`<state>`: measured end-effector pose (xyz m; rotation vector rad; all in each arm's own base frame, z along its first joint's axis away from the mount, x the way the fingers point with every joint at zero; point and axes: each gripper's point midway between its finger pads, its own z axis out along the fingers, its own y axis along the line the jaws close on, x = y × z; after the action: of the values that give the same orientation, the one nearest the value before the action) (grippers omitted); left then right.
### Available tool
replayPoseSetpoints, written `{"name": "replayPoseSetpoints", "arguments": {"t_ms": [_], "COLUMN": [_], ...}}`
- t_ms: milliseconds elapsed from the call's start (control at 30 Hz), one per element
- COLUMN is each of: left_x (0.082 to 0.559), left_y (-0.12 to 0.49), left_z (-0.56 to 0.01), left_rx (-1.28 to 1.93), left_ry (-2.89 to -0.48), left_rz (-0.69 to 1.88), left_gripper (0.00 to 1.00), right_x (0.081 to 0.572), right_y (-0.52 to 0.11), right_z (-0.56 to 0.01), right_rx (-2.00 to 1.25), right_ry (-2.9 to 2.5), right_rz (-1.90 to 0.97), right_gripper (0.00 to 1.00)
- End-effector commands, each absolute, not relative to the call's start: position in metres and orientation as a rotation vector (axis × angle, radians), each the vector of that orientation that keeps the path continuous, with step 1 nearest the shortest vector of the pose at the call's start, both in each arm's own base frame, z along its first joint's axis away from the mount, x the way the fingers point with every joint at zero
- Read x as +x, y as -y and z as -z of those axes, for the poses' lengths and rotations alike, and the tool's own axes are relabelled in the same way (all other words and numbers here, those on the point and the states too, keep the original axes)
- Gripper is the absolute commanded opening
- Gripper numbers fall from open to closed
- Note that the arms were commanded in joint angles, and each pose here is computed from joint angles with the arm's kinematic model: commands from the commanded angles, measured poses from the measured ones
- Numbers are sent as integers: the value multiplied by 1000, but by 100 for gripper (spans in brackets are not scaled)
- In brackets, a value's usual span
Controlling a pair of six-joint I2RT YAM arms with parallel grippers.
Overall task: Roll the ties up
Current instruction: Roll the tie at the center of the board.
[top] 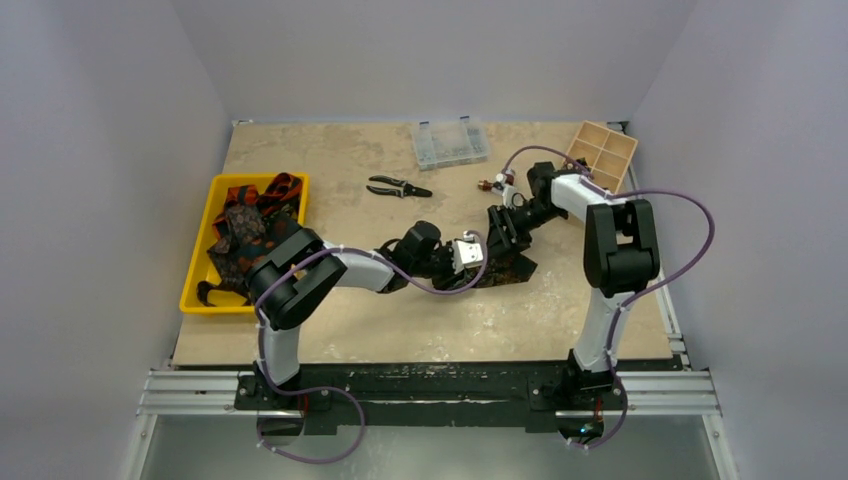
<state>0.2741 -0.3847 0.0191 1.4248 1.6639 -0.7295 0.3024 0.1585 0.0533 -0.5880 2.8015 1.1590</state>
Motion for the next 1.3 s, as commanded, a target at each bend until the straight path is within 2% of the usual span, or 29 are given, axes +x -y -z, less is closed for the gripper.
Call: {"name": "replayPoseSetpoints", "arguments": {"t_ms": [0, 267, 400, 433, 500, 533, 600, 700, 833, 1167, 1267], "left_x": [243, 240, 239, 239, 239, 239, 241, 245, 257, 261, 259], "left_y": [342, 337, 338, 339, 343, 346, 354, 372, 395, 426, 431], "left_z": [47, 53, 51, 49, 45, 41, 27, -1, -24, -53, -60], "left_rx": [1602, 1635, 1643, 1642, 1632, 1616, 1559, 1497, 1447, 1371, 1318], "left_ry": [-1940, -1987, -1980, -1971, -1958, -1947, -1891, -1733, -1632, -1483, -1471], "left_rz": [633, 614, 622, 629, 660, 688, 765, 863, 920, 1073, 1129], "left_gripper": [2, 3, 5, 7, 16, 26, 40, 54, 59, 61, 71], "right_x": [291, 279, 281, 279, 275, 274, 273, 276, 287, 299, 299], "right_y": [-190, -211, -203, -199, -190, -185, -175, -161, -141, -120, -117], "right_z": [-87, -68, -48, -42, -29, -22, -9, 7, 20, 29, 32], "right_rx": [-559, -501, -505, -520, -529, -534, -555, -583, -626, -681, -671], "right_ry": [-2647, -2696, -2773, -2800, -2855, -2882, -2934, -2988, -3021, -3024, -3036], "right_rz": [-1438, -1560, -1442, -1411, -1342, -1298, -1195, -1037, -815, -519, -491], "right_gripper": [59, 48, 31, 22, 2, 0, 0, 0, 0, 0, 0]}}
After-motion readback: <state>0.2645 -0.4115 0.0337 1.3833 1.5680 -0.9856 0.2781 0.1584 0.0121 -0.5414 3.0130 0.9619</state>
